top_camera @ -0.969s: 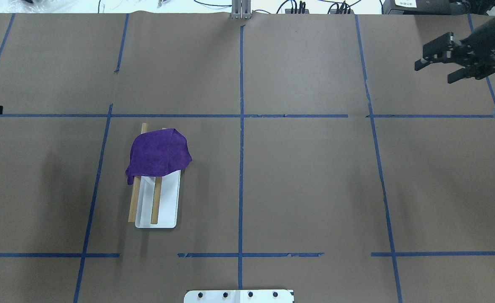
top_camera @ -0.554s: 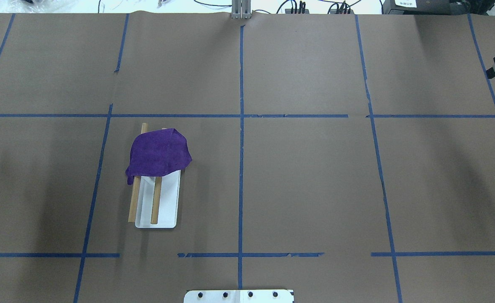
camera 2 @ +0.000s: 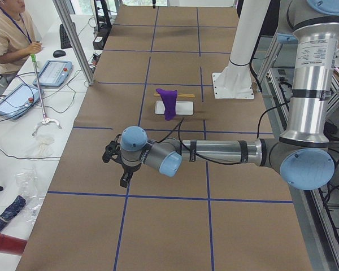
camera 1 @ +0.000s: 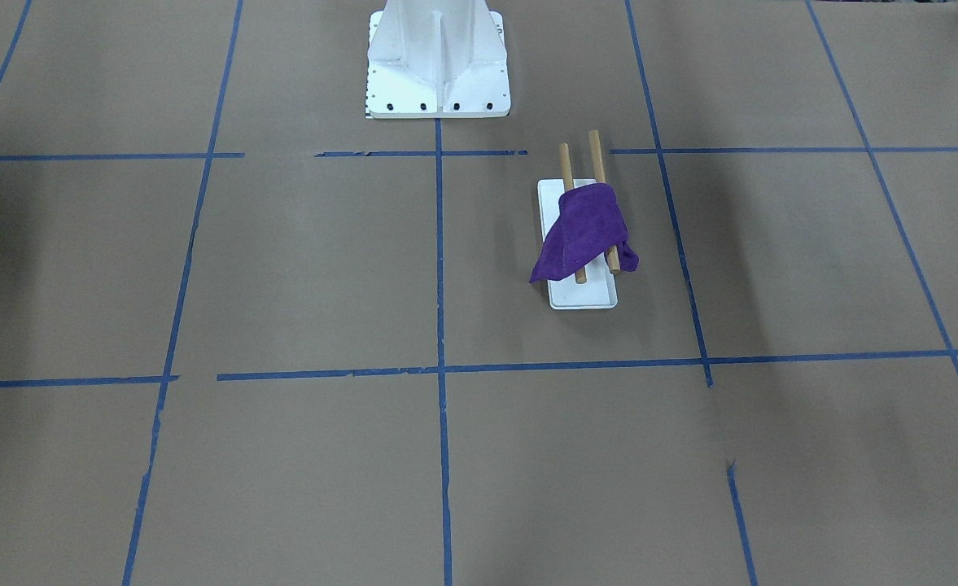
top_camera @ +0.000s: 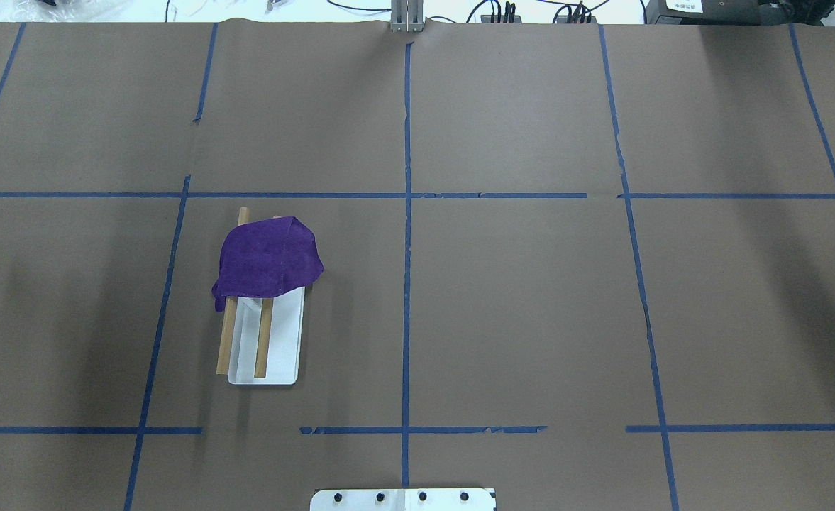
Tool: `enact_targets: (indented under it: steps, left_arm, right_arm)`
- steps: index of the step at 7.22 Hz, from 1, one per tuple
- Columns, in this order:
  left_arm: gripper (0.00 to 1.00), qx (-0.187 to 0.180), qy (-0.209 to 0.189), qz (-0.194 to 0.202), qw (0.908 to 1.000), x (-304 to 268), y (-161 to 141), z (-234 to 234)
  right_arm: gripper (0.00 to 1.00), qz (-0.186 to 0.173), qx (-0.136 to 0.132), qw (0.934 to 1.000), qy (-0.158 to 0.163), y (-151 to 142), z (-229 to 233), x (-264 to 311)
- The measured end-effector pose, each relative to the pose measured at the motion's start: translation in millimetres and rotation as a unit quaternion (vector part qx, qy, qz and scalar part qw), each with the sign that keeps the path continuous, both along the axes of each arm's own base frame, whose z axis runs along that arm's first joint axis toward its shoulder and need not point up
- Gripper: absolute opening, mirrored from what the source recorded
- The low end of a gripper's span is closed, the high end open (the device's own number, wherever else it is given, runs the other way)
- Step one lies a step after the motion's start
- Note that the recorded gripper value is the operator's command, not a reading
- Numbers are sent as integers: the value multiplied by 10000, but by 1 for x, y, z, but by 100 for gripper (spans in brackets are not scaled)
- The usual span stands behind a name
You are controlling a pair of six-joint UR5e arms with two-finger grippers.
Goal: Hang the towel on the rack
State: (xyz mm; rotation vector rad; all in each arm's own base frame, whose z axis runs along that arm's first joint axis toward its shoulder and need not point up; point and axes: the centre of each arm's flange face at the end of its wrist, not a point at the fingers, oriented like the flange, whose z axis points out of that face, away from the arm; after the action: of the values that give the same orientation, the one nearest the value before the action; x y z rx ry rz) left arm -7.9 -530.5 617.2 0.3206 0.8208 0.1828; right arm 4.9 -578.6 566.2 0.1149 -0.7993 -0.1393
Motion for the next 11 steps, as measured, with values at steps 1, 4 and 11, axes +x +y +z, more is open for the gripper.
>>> enact_targets:
  steps: [1,4,11]
  left_arm:
    - [100,0,-4,36,10000,0,0,0]
    - [100,-35,12,42,10000,0,4,2]
    - [100,-312,86,-188,9993,3,4,-1]
  right_arm:
    - [100,-104,77,9999,54,-1,5,2]
    - [100,-236,166,9996,49,-7,0,-3]
    - [100,-349,431,9985,-21,-8,-43,-25]
